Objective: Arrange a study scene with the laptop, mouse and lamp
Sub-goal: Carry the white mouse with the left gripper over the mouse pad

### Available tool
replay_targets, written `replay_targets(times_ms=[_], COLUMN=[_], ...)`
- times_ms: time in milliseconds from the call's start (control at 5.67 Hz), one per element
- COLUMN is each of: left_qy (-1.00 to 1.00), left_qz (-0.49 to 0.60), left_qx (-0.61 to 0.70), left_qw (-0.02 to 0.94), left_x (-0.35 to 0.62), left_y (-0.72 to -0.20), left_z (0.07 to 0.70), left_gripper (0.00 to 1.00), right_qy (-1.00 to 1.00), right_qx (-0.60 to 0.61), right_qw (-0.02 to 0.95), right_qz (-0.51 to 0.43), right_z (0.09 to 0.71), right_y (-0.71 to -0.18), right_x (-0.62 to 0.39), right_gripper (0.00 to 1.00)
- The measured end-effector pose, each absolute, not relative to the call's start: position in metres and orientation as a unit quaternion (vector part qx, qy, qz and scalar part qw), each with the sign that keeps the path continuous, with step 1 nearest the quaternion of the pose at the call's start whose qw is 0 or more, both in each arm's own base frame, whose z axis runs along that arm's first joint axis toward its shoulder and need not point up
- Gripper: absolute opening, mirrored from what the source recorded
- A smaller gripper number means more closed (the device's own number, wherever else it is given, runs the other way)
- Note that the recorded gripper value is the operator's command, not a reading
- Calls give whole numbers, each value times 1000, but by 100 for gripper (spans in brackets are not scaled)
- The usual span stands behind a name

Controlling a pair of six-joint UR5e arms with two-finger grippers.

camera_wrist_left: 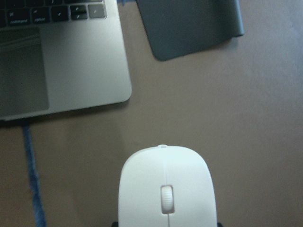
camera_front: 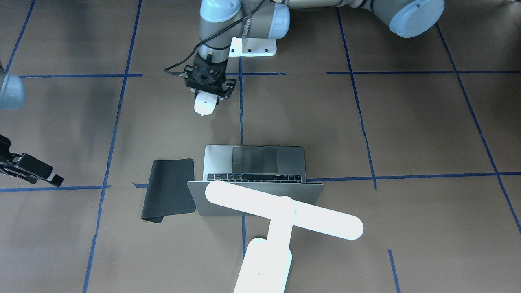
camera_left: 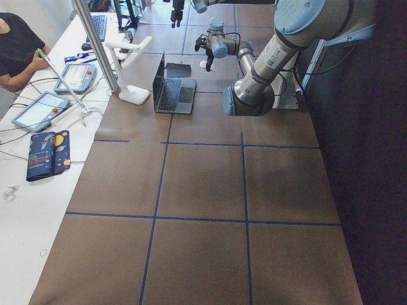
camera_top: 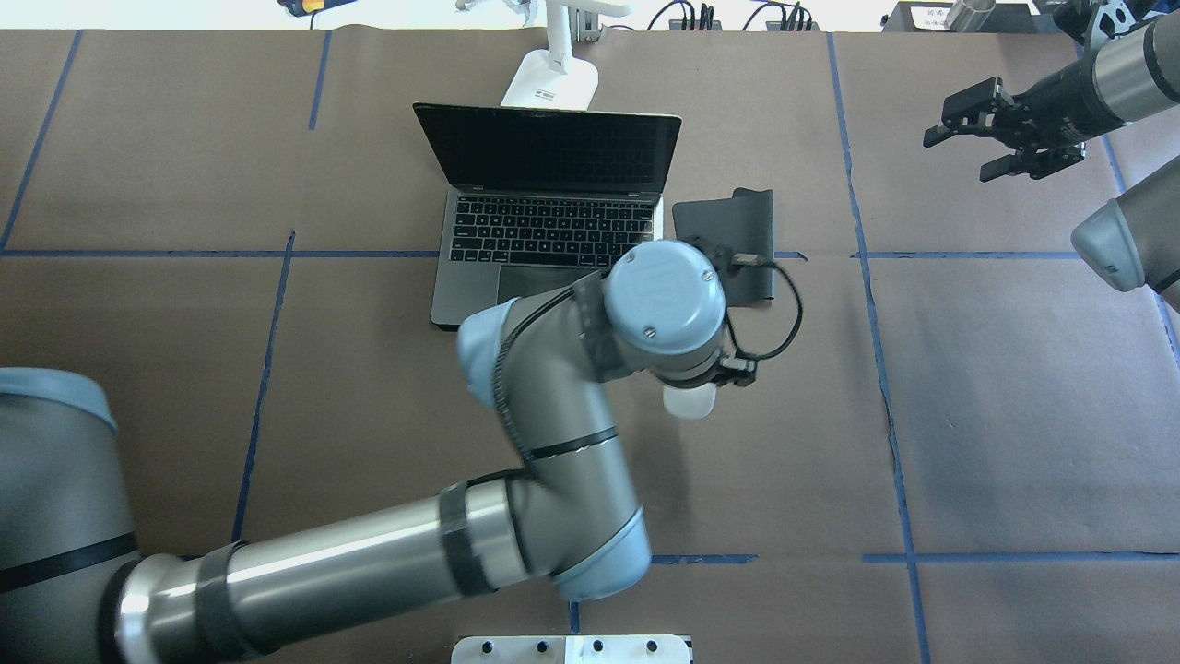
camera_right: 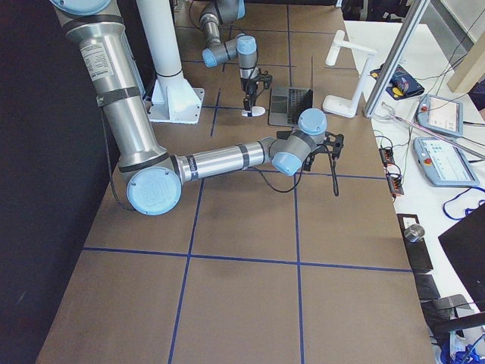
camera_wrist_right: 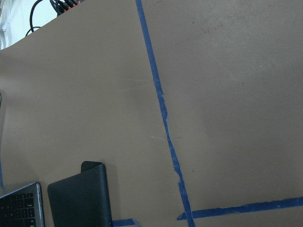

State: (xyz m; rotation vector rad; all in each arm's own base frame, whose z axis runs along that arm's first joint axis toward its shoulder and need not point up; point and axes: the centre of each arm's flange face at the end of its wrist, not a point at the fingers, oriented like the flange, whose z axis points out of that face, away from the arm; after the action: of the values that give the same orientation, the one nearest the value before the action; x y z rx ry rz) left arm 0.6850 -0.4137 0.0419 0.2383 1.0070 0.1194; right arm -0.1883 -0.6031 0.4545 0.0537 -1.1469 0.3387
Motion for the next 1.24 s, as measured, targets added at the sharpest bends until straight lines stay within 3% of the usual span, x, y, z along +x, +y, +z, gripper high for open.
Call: replay_targets(times_ms=[529, 1235], left_qy=[469, 455], left_qz=[30, -20], left_qx=[120, 166], left_qw=[874, 875], left_x=[732, 763], left_y=[-482, -529], left_z=[11, 27], left_gripper=[1, 2], right_qy=[-536, -533], right_qx=[28, 31], right_qw=[828, 830], right_qz=[160, 161], right_z=[459, 459], right_y=[-603, -604], right_x=[-187, -191], right_gripper=[100, 100])
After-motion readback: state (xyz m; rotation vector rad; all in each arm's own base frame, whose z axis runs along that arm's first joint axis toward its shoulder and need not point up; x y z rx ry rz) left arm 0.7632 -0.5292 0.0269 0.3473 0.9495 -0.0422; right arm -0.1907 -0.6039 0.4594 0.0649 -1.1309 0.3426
